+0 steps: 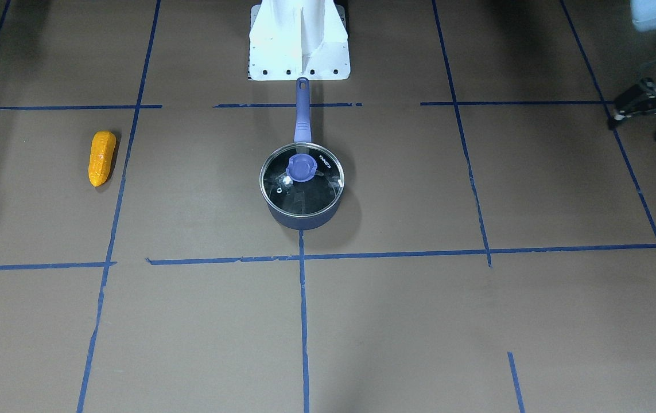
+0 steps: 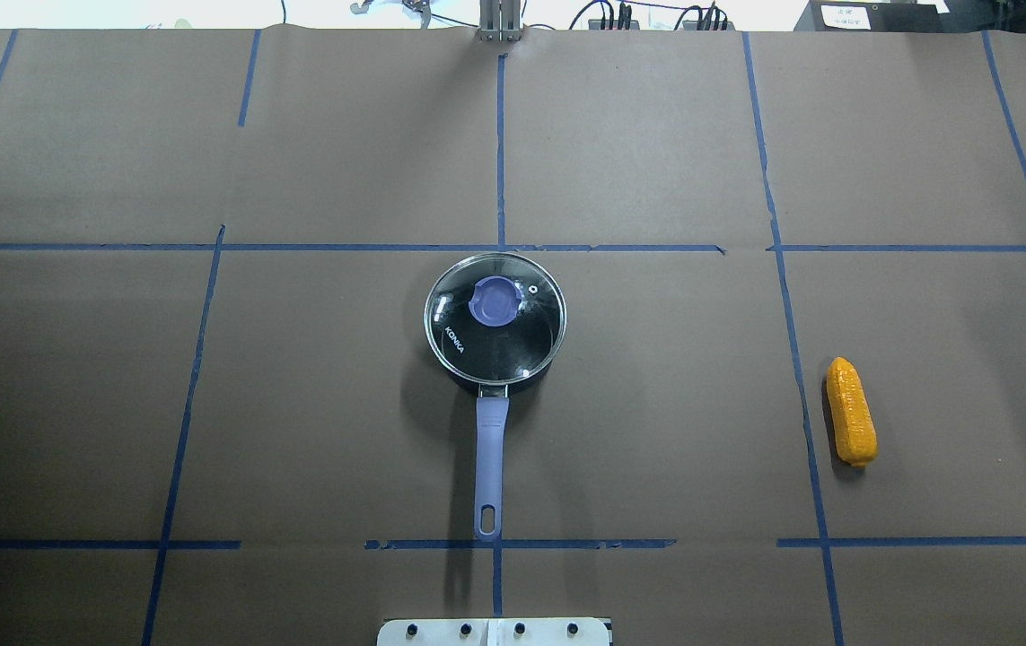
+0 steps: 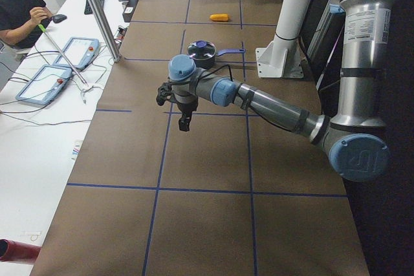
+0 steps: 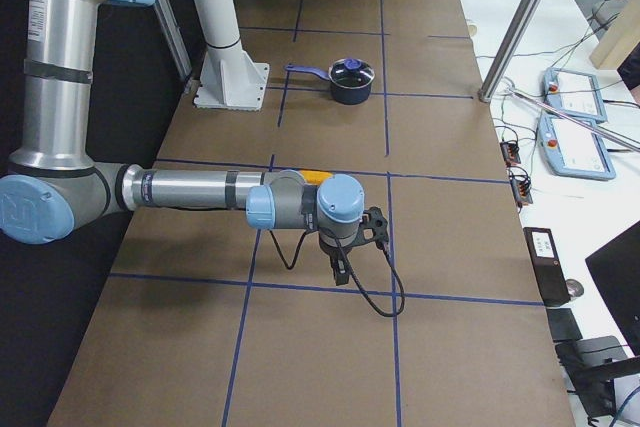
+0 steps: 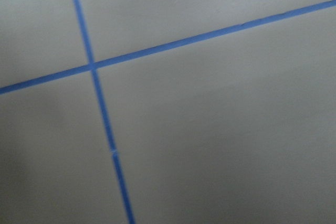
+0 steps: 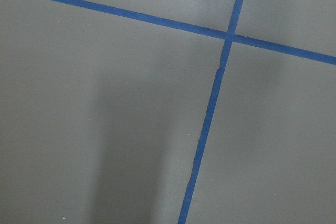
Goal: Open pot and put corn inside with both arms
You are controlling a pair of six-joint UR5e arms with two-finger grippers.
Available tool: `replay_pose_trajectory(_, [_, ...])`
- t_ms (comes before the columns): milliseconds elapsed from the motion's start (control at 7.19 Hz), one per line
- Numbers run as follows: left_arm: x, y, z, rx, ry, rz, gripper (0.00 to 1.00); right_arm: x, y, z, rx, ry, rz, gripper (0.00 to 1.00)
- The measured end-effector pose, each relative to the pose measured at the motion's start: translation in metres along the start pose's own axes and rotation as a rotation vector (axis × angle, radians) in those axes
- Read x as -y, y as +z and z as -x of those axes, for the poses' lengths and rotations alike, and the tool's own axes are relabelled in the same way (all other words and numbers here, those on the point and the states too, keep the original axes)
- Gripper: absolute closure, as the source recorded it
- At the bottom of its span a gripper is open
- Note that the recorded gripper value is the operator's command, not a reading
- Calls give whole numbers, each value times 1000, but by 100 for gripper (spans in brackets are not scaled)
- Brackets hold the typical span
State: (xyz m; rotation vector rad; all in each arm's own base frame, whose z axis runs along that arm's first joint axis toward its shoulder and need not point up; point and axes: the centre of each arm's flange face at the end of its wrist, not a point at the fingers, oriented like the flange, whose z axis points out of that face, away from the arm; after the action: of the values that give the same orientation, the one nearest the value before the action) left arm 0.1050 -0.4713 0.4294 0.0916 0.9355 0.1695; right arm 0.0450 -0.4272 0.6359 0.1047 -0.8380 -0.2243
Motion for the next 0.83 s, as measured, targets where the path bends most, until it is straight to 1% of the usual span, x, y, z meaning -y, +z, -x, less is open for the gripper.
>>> replay_pose_trajectory(139, [13, 5, -77, -31, -54, -1, 0, 0, 0, 0, 1, 1, -1, 0])
replay_pose_trajectory(278, [24, 20, -159, -36, -106, 9, 0, 0, 0, 0, 1, 5, -1, 0])
replay_pose_trajectory(417, [25, 44, -240, -4, -142, 29, 0, 0, 0, 0, 1, 9, 0, 0])
replay_pose_trajectory(557, [17, 67, -310, 47, -156, 34, 0, 1, 0, 0, 1, 10, 0, 0])
replay_pose_trajectory(696, [15, 86, -367, 72, -168, 31, 0, 1, 0, 0, 1, 9, 1, 0])
replay_pose_trajectory(835, [27, 100, -417, 79, -196, 31, 0, 1, 1, 0, 0, 7, 2, 0])
